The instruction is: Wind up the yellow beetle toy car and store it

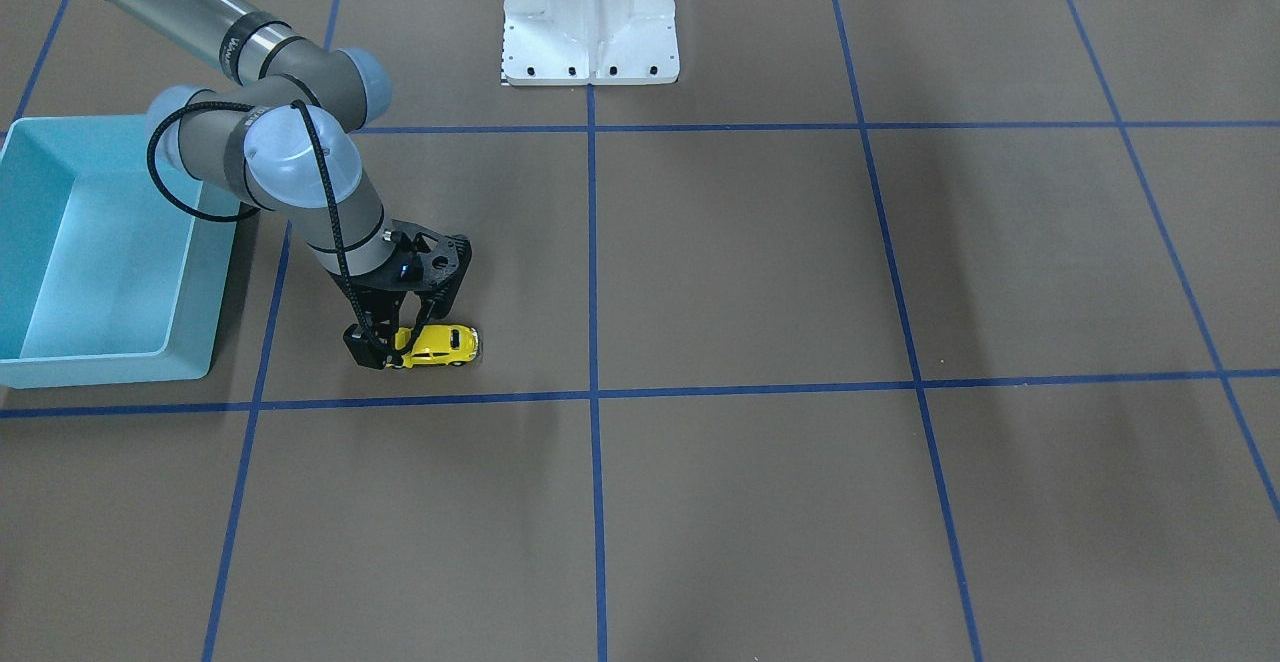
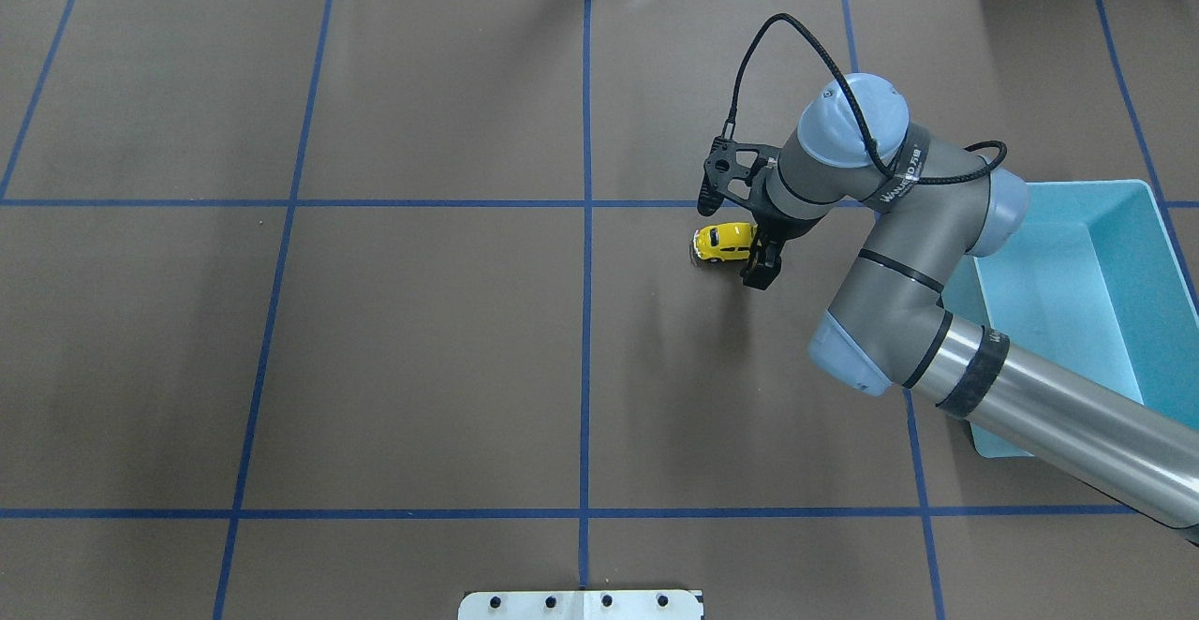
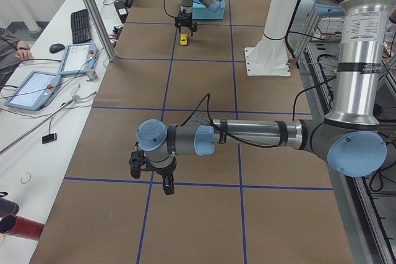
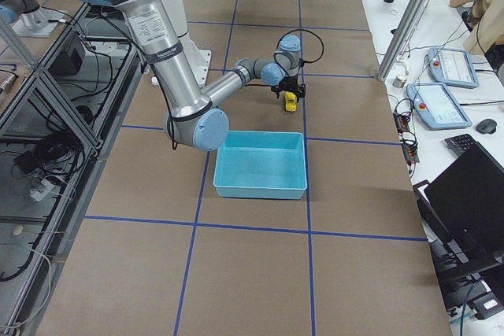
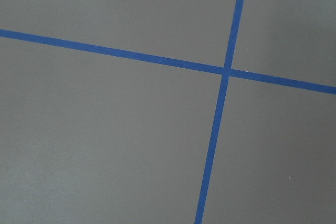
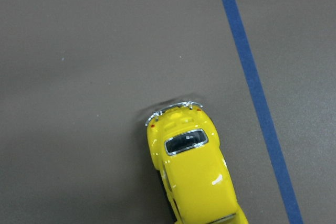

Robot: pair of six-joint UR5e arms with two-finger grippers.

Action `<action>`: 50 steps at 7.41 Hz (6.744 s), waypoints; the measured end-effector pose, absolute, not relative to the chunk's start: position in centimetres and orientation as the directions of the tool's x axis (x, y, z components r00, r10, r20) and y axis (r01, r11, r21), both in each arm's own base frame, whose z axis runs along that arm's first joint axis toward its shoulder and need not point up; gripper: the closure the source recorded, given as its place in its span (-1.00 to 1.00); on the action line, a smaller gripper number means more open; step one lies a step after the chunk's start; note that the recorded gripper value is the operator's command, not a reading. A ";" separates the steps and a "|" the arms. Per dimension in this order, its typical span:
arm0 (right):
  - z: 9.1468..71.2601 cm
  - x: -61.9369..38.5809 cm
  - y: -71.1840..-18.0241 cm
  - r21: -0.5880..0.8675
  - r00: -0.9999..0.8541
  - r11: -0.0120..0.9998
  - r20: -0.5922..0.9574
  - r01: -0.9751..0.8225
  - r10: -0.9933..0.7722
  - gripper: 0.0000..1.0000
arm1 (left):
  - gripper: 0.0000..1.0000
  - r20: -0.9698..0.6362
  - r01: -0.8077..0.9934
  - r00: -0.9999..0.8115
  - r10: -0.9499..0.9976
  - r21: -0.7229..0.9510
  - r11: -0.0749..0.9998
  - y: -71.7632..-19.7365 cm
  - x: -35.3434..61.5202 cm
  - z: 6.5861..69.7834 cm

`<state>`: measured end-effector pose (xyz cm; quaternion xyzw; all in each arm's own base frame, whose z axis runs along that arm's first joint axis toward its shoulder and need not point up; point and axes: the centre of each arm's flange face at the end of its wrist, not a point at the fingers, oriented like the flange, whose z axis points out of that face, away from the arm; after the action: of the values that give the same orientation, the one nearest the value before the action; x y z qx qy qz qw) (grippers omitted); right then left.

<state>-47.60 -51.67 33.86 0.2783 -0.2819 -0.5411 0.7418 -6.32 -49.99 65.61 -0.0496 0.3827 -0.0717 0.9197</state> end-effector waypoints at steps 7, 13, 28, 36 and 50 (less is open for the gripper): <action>35.6 -50.2 -53.1 0.722 0.224 0.141 -0.020 0.677 -0.974 -0.63 | -1.00 -0.697 0.099 0.696 -0.175 -0.148 0.984 -50.1 -6.3 65.4; 33.9 -48.1 -52.8 0.744 0.191 0.160 0.044 0.649 -0.981 1.00 | -1.00 -0.695 0.105 0.695 -0.183 -0.154 0.983 -50.1 -6.3 65.4; 56.4 -19.9 -41.3 0.696 0.093 0.095 0.041 0.712 -0.995 -0.57 | -1.00 -0.692 0.118 0.693 -0.200 -0.165 0.979 -50.3 -6.2 65.1; 56.4 -14.0 -43.2 0.753 0.160 0.215 0.146 0.622 -0.976 -1.00 | -1.00 -0.693 0.117 0.693 -0.199 -0.164 0.980 -50.3 -6.1 65.0; 70.8 14.6 -41.3 -0.160 0.751 0.984 0.640 -0.074 0.160 -1.00 | -1.00 -0.691 0.116 0.695 -0.201 -0.168 0.979 -50.2 -6.2 65.4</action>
<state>14.62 -41.27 70.77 -0.0622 -0.3469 0.0628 0.9337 -6.15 -50.24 65.40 -0.0557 0.3811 -0.0862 0.9188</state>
